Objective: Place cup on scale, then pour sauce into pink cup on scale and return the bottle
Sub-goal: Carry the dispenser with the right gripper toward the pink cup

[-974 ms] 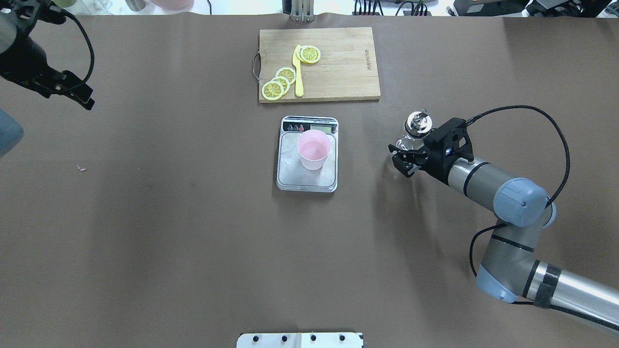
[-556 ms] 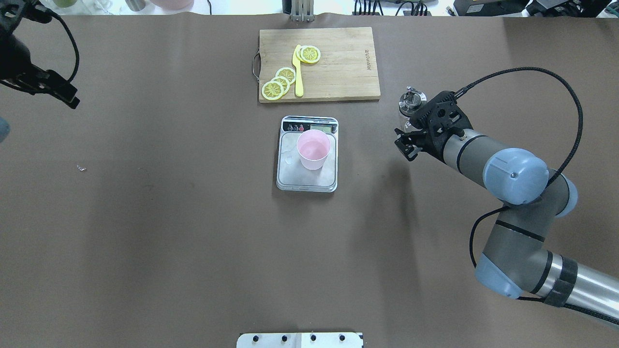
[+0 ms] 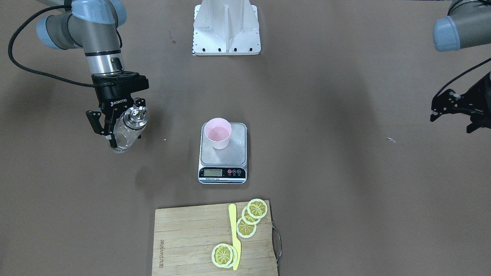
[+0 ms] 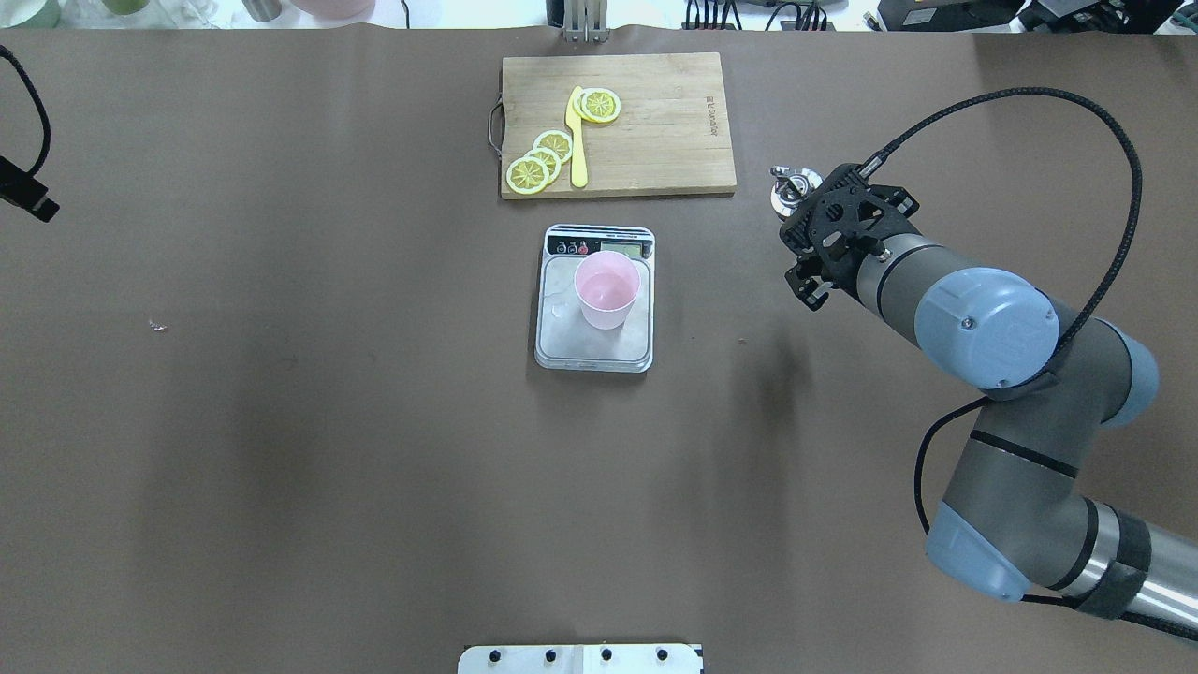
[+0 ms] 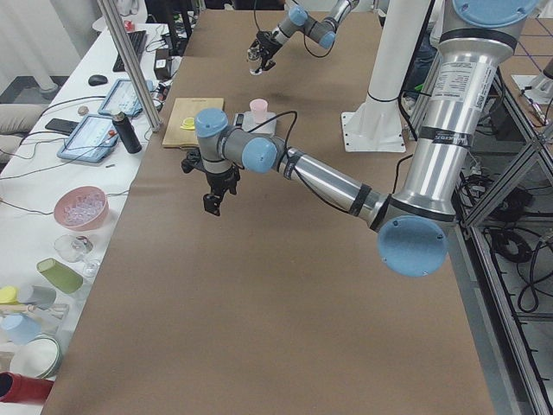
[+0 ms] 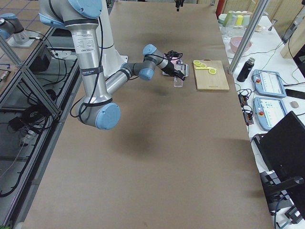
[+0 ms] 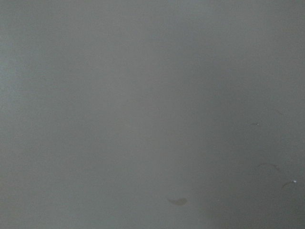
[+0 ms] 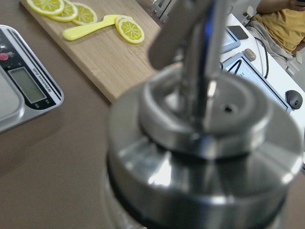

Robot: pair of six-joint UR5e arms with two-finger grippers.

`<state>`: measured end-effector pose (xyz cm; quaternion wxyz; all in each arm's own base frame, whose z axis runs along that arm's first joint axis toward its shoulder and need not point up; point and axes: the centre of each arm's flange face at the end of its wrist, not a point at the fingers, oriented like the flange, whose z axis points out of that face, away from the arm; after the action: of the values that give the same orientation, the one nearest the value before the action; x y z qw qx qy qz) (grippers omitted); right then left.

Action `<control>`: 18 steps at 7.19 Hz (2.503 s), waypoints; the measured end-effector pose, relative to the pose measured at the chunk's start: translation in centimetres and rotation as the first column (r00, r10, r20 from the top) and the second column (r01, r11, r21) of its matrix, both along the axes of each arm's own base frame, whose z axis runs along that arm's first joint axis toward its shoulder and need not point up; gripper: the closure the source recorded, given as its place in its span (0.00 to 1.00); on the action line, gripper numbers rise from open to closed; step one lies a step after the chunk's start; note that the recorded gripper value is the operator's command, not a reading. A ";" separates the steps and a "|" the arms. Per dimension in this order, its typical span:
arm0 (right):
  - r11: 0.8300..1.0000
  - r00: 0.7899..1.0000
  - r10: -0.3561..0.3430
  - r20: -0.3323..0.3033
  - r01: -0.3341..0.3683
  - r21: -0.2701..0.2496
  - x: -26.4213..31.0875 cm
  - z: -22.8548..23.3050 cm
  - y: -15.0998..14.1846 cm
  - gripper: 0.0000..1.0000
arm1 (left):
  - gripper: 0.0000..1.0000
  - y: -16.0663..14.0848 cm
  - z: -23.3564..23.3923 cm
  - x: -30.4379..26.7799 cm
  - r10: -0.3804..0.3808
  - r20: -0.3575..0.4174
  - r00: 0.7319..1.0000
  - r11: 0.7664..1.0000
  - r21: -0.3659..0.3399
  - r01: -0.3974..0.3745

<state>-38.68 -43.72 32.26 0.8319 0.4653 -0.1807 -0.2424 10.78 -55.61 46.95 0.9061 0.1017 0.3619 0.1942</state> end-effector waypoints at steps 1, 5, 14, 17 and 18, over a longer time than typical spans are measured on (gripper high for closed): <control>1.000 0.998 0.001 -0.062 0.000 0.009 -0.9 -0.1 0.7 0.93 | 0.02 0.5 3.3 -0.8 0.006 -0.004 1.000 1.000 0.011 -0.006; 0.999 0.961 0.000 -0.278 0.011 0.039 -4.6 -3.3 1.8 0.93 | 0.02 2.0 13.5 -3.0 0.025 -0.058 0.998 0.999 0.045 -0.022; 0.997 0.829 -0.034 -0.558 0.065 0.036 -8.0 -6.7 2.3 0.93 | 0.01 2.5 16.3 -9.0 -0.097 -0.074 0.993 0.968 -0.238 0.077; 0.997 0.799 -0.029 -0.601 0.069 0.045 -9.5 -6.5 1.6 0.94 | 0.01 2.6 16.8 -11.3 -0.143 -0.059 0.988 0.951 -0.285 0.120; 0.997 0.786 -0.021 -0.618 0.066 0.051 -10.3 -6.5 1.2 0.94 | 0.01 2.7 16.8 -11.6 -0.150 -0.056 0.987 0.948 -0.291 0.128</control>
<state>-48.96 -42.55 25.73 0.8229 0.3851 0.0984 -0.4060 -0.83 -52.96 63.77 0.9080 0.0023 0.4129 0.0715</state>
